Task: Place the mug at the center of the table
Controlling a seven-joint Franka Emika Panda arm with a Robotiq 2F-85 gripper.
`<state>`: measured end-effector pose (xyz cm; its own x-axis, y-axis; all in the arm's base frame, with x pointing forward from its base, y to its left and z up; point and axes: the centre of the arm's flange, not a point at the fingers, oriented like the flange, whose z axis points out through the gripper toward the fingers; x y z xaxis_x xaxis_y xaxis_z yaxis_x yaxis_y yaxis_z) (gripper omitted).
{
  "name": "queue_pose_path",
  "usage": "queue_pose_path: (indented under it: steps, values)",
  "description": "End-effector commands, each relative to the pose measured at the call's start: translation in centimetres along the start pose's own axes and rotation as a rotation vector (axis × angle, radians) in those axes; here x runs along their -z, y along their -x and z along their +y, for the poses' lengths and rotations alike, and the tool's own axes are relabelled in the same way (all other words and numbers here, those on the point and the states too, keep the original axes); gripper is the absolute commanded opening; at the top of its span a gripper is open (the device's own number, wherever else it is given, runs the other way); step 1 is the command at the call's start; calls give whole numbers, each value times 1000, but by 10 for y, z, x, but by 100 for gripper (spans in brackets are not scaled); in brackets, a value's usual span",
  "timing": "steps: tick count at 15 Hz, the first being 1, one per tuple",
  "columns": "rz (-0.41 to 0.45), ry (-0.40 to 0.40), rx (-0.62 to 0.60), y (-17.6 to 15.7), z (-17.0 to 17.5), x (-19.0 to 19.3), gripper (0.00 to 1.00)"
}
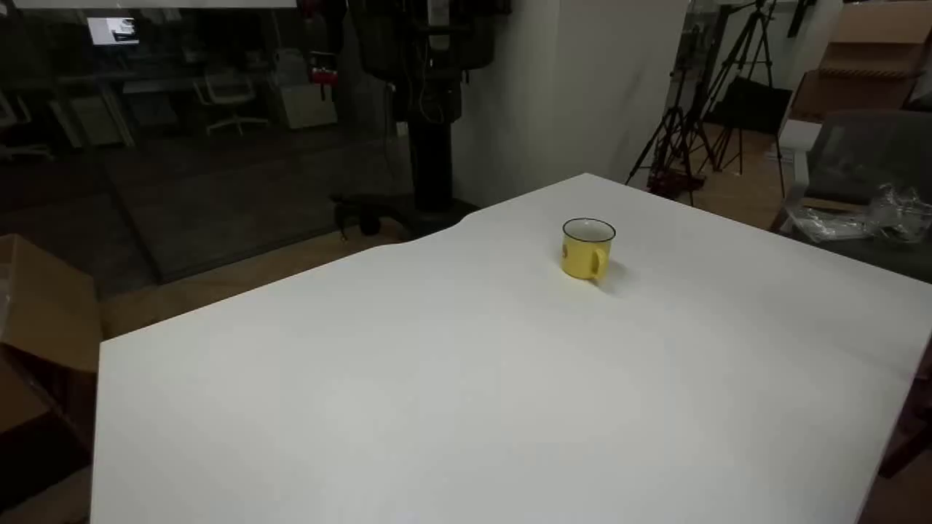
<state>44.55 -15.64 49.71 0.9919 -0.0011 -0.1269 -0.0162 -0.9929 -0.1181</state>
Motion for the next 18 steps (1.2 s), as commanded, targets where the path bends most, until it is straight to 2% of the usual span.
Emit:
queue_pose_path:
  steps: [1, 15, 18]
  values:
    - [1, 0, 0, 0, 0, 0, 100]
    - [2, 1, 0, 0, 0, 0, 100]
    - [132, 80, -51, -32, 2, -5, 100]
